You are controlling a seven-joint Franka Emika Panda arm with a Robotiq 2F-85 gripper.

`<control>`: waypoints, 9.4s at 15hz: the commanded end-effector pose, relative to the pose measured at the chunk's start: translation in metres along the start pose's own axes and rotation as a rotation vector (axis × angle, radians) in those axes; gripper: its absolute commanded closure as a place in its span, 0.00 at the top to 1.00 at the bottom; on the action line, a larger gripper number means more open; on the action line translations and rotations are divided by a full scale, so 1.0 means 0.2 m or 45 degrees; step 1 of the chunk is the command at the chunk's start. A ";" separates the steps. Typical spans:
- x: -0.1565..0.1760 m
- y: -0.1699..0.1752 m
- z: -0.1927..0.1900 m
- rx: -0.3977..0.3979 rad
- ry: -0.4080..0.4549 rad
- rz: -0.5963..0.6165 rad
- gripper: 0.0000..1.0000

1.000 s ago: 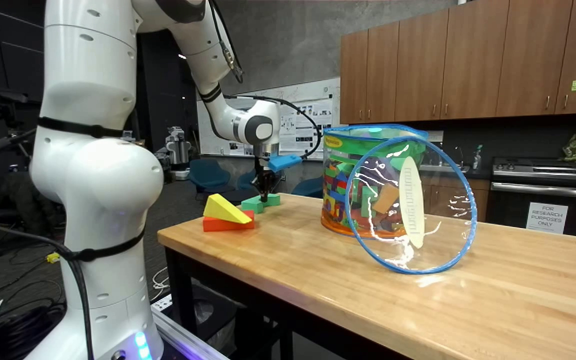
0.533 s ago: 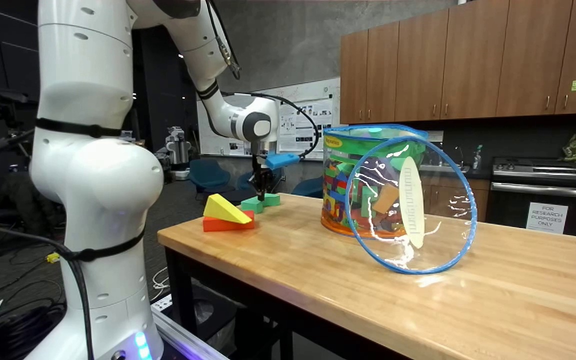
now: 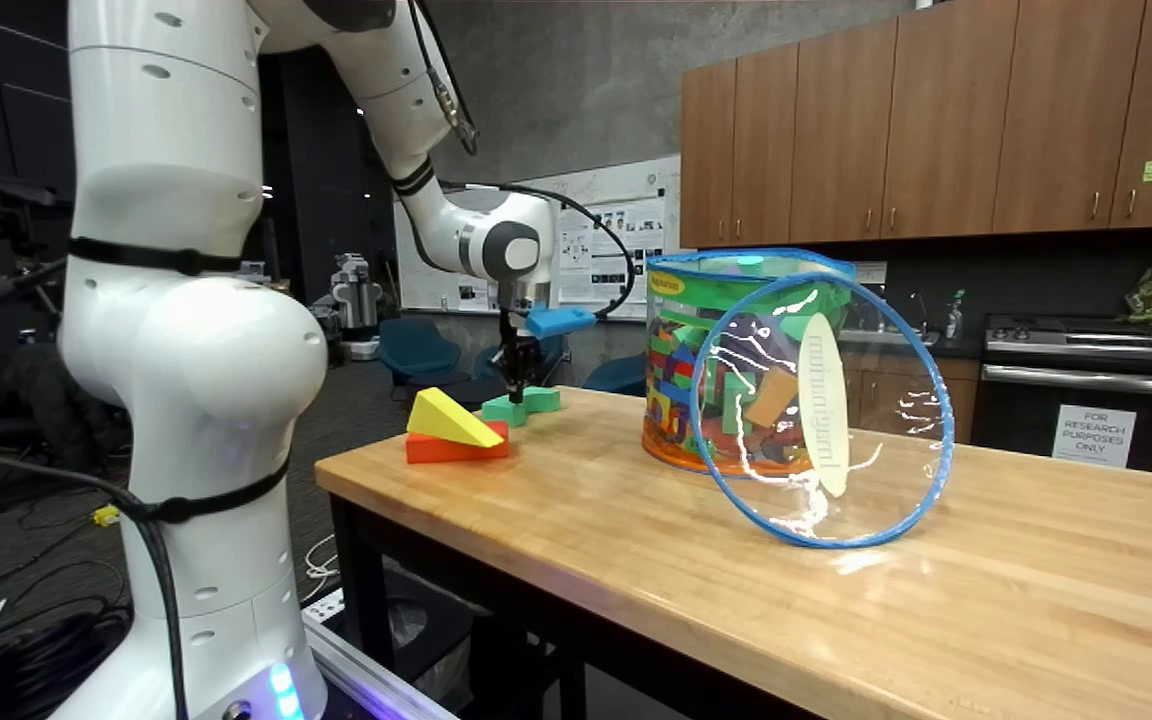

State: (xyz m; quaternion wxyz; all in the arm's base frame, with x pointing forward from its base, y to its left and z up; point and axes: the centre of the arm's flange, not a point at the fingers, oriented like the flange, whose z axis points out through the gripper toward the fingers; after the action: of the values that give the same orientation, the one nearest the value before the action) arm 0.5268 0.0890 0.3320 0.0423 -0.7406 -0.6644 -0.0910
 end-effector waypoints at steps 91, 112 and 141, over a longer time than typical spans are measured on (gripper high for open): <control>-0.10 -0.04 0.14 -0.166 -0.050 0.138 0.00; -0.15 0.00 0.08 -0.180 -0.018 0.458 0.00; -0.44 -0.57 -0.57 0.249 -0.008 0.974 1.00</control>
State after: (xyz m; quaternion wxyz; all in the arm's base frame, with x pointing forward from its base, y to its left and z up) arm 0.4362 -0.0034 0.4178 0.1068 -0.9512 -0.2893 -0.0081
